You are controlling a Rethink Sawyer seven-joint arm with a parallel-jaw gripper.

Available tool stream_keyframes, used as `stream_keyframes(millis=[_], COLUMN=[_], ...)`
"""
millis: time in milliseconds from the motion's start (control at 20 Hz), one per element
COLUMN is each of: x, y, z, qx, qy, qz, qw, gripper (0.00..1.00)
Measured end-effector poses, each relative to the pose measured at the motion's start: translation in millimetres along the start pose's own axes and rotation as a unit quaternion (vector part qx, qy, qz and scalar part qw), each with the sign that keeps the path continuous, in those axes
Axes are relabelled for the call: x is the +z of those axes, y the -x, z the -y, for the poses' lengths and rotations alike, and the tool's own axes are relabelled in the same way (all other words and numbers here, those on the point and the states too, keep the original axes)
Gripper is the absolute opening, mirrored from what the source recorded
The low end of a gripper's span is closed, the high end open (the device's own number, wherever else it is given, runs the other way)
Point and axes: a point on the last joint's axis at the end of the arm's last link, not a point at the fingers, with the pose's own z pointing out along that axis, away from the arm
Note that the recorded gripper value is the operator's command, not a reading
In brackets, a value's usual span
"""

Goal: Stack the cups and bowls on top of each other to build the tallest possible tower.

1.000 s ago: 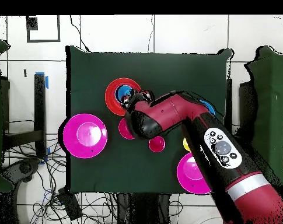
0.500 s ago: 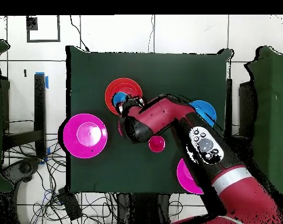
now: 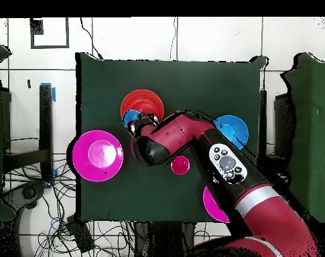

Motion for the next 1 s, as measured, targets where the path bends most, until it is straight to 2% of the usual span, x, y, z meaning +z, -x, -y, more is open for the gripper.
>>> stream_keyframes(millis=[500, 1000], x=[3, 6], y=[0.1, 6.0], z=[27, 22], qx=[0.023, 0.019], qy=[-0.01, -0.009], qz=[0.006, 0.009], qw=[0.9997, 0.9997], gripper=[0.0, 0.0])
